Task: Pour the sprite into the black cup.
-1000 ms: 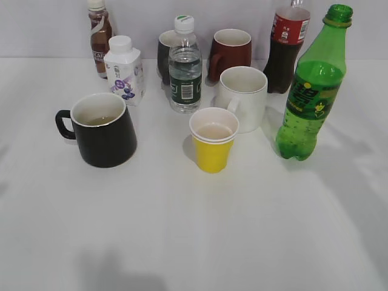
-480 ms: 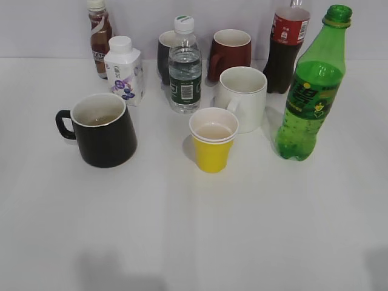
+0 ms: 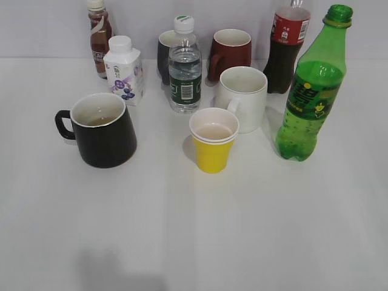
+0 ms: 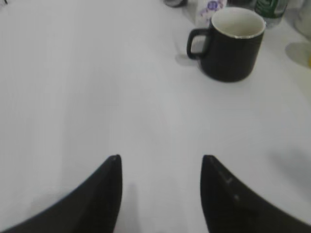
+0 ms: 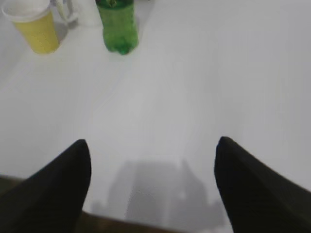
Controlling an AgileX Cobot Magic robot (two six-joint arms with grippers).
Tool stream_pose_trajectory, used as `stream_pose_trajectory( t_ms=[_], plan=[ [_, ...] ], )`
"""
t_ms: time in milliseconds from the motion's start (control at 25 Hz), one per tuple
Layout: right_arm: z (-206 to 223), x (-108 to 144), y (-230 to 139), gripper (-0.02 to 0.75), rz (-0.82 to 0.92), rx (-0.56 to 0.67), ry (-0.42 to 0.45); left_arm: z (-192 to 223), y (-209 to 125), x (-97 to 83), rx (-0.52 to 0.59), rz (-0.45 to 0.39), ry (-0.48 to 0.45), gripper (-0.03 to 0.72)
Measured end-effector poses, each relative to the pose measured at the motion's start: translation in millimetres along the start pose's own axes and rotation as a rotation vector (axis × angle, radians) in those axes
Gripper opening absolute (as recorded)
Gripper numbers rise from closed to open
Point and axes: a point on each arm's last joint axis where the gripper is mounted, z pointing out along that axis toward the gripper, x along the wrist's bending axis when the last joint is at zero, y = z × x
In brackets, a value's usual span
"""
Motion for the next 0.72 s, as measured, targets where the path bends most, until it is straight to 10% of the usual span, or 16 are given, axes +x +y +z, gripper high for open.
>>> stream_pose_trajectory(
  t_ms=[720],
  plan=[
    [12.5, -0.2, 6.3, 0.518, -0.001, -0.121, -0.005, 7.7, 1.1, -0.4, -0.047, 0.006, 0.012, 0.353]
  ],
)
